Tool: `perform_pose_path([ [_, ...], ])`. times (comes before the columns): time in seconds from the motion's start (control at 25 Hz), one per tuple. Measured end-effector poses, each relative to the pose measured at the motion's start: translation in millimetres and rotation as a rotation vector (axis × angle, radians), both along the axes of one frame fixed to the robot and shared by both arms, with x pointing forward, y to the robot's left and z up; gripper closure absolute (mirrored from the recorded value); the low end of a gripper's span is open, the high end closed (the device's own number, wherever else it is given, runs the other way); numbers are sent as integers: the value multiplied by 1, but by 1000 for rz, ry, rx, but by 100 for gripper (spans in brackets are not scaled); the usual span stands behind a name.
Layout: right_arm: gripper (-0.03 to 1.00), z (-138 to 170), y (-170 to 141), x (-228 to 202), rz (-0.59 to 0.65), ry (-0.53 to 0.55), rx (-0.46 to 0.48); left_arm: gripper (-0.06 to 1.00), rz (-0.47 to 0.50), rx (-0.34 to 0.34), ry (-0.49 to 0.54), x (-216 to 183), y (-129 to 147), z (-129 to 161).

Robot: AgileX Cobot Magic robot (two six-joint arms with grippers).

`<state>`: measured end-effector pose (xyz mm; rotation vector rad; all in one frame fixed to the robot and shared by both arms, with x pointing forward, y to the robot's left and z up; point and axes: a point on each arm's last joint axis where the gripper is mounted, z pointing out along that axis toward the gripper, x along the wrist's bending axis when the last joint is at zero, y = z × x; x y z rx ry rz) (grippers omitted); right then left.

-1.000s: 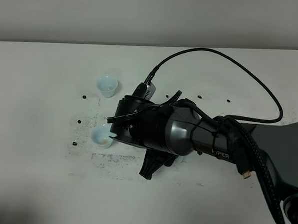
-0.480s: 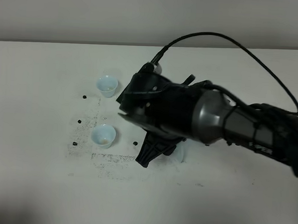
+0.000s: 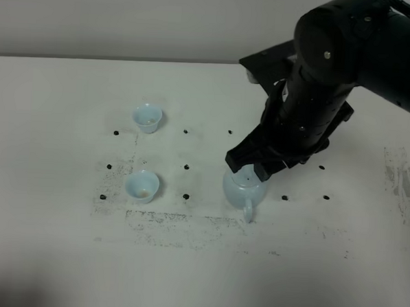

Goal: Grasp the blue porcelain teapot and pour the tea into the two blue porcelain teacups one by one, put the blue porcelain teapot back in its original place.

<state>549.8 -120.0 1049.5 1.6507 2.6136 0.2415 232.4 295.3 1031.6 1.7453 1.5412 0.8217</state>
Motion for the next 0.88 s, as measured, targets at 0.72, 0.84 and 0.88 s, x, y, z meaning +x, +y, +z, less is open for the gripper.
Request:
perform_pose_path([
  [0.72,47,-81,-1,2,17,136,-47,19,0,-1,0,0,0,0],
  [0.84,45,-86,0,4,14,129,-41,19,0,-1,0,0,0,0],
  [0.88,44,-87,1,5,11,125,-34,19,0,-1,0,0,0,0],
])
